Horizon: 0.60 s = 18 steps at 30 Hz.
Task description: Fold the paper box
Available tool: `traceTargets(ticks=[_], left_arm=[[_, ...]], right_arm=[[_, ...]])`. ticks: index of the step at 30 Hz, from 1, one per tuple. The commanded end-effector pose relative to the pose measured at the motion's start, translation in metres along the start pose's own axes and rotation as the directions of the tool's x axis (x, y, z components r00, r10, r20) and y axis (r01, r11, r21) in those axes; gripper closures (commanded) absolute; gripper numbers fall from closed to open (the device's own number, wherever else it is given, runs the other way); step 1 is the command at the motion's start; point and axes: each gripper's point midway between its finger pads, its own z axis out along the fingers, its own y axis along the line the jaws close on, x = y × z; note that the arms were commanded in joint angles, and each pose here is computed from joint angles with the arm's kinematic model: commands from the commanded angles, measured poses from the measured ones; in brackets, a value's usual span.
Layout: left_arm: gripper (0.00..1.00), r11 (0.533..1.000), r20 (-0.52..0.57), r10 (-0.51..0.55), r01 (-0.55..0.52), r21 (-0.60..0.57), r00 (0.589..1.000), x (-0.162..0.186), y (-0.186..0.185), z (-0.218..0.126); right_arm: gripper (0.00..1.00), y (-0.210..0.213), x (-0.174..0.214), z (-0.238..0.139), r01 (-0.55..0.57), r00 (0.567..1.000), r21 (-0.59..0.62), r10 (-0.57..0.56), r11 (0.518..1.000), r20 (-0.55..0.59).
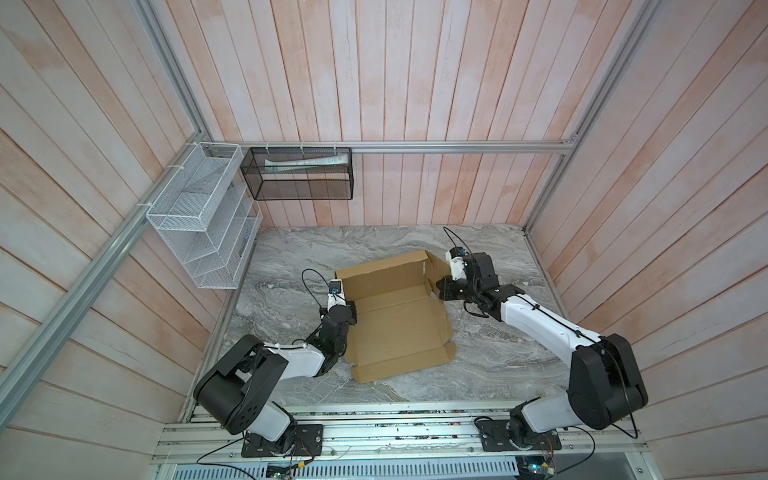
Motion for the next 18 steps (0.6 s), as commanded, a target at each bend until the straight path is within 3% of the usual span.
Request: traceTargets(ticks=[1, 11, 18], left_arm=[[1.00, 1.000, 0.011, -0.003, 0.002, 0.022, 1.000, -0.007, -0.005, 0.001], [1.00, 1.000, -0.018, 0.011, -0.011, 0.021, 1.000, 0.003, -0.005, 0.003], [1.00, 1.000, -0.027, 0.017, -0.017, 0.018, 0.999, 0.008, -0.003, 0.003]], right_arm=[[0.97, 0.011, 0.007, 0.007, -0.006, 1.000, -0.040, 0.006, 0.999, 0.008], [0.97, 0.017, 0.054, 0.058, 0.114, 0.993, 0.039, -0.114, 0.993, -0.008], [0.97, 0.006, 0.074, 0.076, 0.121, 0.992, 0.090, -0.118, 0.988, -0.039]])
